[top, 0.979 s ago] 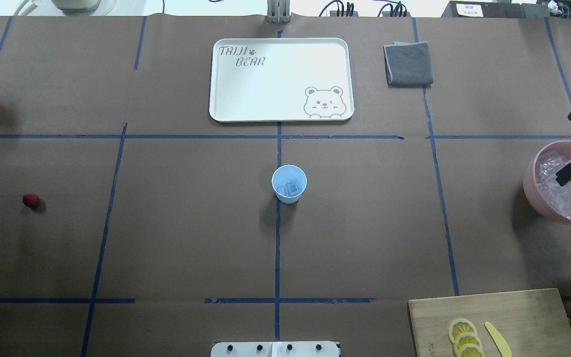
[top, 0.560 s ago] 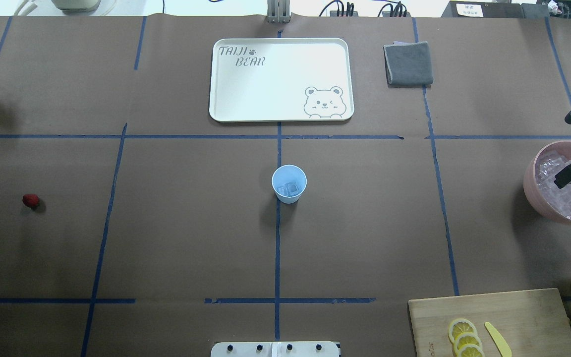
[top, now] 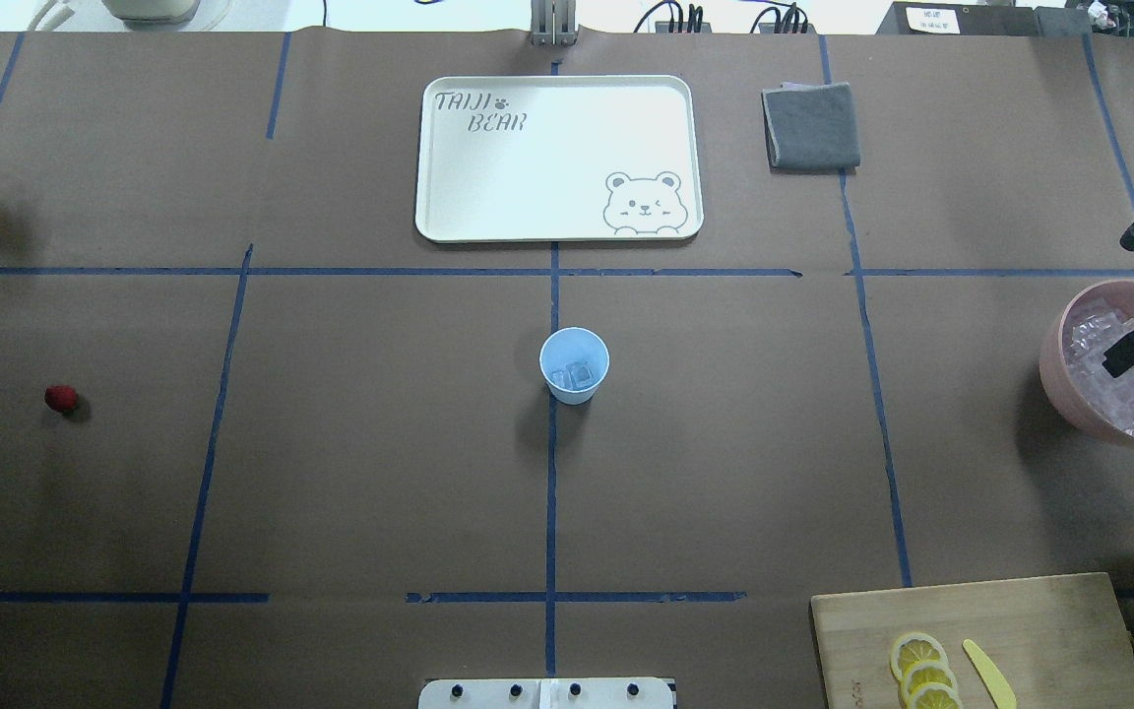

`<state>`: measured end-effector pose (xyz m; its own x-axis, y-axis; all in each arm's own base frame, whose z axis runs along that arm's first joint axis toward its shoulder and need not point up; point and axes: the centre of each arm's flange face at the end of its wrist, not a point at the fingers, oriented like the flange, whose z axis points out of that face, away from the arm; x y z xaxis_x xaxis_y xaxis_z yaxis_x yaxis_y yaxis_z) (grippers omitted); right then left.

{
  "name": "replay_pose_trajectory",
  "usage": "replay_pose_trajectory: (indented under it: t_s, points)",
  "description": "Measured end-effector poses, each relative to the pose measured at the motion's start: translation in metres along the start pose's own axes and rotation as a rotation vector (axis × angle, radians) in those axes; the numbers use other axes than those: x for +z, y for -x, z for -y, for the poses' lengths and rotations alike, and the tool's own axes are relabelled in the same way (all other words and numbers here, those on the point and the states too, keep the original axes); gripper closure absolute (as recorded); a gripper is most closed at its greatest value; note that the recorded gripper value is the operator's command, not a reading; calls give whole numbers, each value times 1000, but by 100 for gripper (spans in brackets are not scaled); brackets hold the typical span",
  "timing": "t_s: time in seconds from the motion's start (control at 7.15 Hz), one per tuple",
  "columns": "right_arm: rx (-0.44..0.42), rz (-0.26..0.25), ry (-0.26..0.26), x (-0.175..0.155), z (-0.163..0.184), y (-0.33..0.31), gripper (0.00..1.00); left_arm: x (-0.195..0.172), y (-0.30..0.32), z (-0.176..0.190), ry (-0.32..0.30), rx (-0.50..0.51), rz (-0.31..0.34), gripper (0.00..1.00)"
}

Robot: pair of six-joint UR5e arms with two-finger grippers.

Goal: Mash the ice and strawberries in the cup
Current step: 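Lower the right gripper into the bowl and grasp a third ice cube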

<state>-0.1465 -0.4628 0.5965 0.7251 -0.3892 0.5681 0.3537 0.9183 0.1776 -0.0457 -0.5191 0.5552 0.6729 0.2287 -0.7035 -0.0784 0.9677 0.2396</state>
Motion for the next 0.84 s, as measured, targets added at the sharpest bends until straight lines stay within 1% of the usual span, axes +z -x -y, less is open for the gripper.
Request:
replay_pose_trajectory:
  t_s: [0.84]
  points:
    - [4, 5, -16, -7, 8, 1, 30, -2, -2, 3, -4, 4, 0, 0]
